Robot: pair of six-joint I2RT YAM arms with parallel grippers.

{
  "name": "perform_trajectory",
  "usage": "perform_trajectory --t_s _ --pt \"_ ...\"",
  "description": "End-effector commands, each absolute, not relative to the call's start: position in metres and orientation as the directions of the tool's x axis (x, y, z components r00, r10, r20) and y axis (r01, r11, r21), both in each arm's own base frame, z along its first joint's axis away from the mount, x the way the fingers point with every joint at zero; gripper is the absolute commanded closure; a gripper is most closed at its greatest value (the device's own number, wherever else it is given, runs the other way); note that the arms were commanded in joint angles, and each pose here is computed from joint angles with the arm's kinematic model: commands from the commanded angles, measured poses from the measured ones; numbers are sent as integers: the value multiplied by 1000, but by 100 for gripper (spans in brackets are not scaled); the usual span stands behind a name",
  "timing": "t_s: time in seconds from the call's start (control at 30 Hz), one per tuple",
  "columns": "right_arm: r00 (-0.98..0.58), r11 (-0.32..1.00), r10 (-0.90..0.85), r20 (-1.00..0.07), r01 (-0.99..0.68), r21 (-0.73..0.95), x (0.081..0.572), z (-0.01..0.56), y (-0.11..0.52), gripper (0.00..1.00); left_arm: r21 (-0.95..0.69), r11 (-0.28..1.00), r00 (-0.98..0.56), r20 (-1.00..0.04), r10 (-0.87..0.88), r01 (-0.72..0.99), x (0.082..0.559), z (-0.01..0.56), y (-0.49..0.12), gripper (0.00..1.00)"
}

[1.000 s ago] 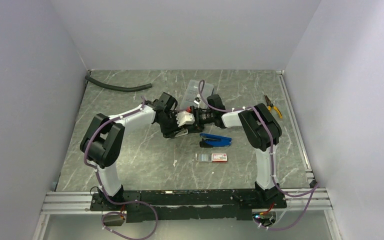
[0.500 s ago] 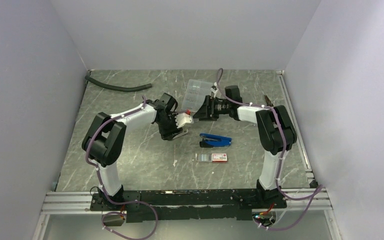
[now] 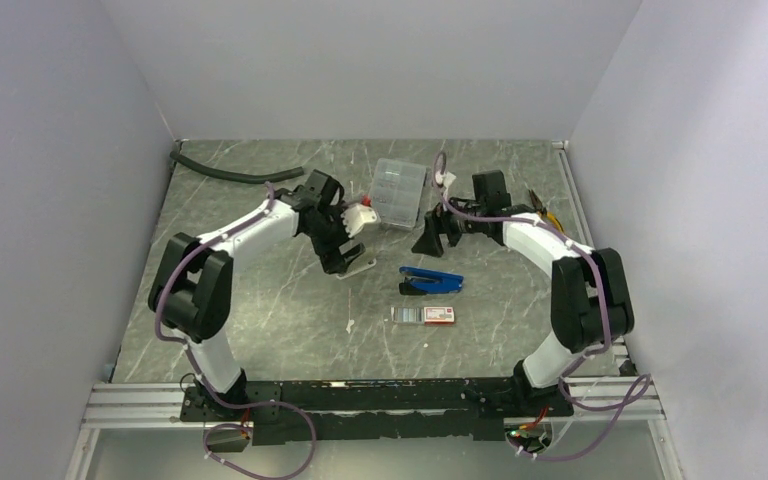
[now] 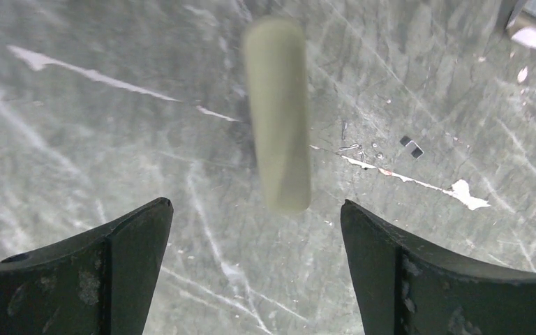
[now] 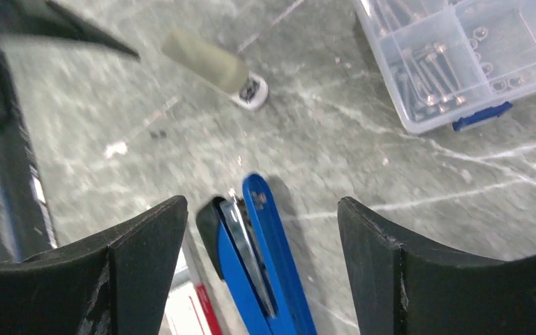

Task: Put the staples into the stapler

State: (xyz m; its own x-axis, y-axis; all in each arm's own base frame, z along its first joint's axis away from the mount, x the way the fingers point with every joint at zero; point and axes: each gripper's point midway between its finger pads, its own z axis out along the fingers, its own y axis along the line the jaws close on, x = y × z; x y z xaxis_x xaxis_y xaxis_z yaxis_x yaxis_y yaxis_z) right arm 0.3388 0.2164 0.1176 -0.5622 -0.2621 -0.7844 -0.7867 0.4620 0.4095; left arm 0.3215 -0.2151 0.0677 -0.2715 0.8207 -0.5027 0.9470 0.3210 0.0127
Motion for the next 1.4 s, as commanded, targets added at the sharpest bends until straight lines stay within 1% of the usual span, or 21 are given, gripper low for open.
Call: perform_trajectory --t_s 0.0,0.17,0.3,0.57,0.7,0.83,0.93,1.0,1.03,1.1,1.13,1.23,1.3,1.37 --pt "-322 370 -510 -797 -919 134 317 97 187 16 28 435 -327 -615 717 900 341 122 -216 5" --pt "-229 305 -609 -759 -951 42 297 87 173 10 13 549 -403 -664 629 836 357 147 -193 5" --pt "-170 256 -673 -720 -966 -11 281 77 165 7 -16 580 -441 -667 601 814 363 159 -177 5" --pt "-125 225 -746 -655 -972 -71 273 48 155 8 -81 578 -483 -650 587 812 365 157 -180 5" --pt "-115 213 -762 -637 -974 -79 274 35 155 12 -105 582 -499 -648 575 807 369 161 -184 5" --pt "-93 192 -764 -638 -978 -86 274 31 161 22 -137 581 -510 -665 546 802 374 170 -192 5" --pt "-87 187 -753 -652 -979 -85 275 30 167 33 -177 551 -506 -680 530 815 372 174 -200 5" --pt "-88 186 -744 -662 -979 -79 277 30 170 43 -206 527 -504 -691 519 824 371 175 -207 5" --pt "-91 185 -740 -667 -980 -72 279 29 172 52 -218 517 -504 -695 513 828 372 176 -210 5" --pt "-92 177 -732 -675 -983 -57 279 30 175 64 -244 495 -502 -705 500 834 372 179 -216 5" --pt "-93 176 -729 -678 -983 -54 281 31 177 67 -257 483 -503 -709 494 837 373 181 -220 5" --pt "-87 176 -718 -691 -983 -59 283 32 179 69 -297 454 -510 -717 475 840 375 182 -228 5" --pt "-88 165 -710 -699 -985 -44 280 34 182 73 -320 437 -516 -722 462 840 376 182 -233 5" --pt "-105 158 -698 -708 -987 -9 279 38 185 79 -344 413 -518 -725 454 843 376 181 -238 5"
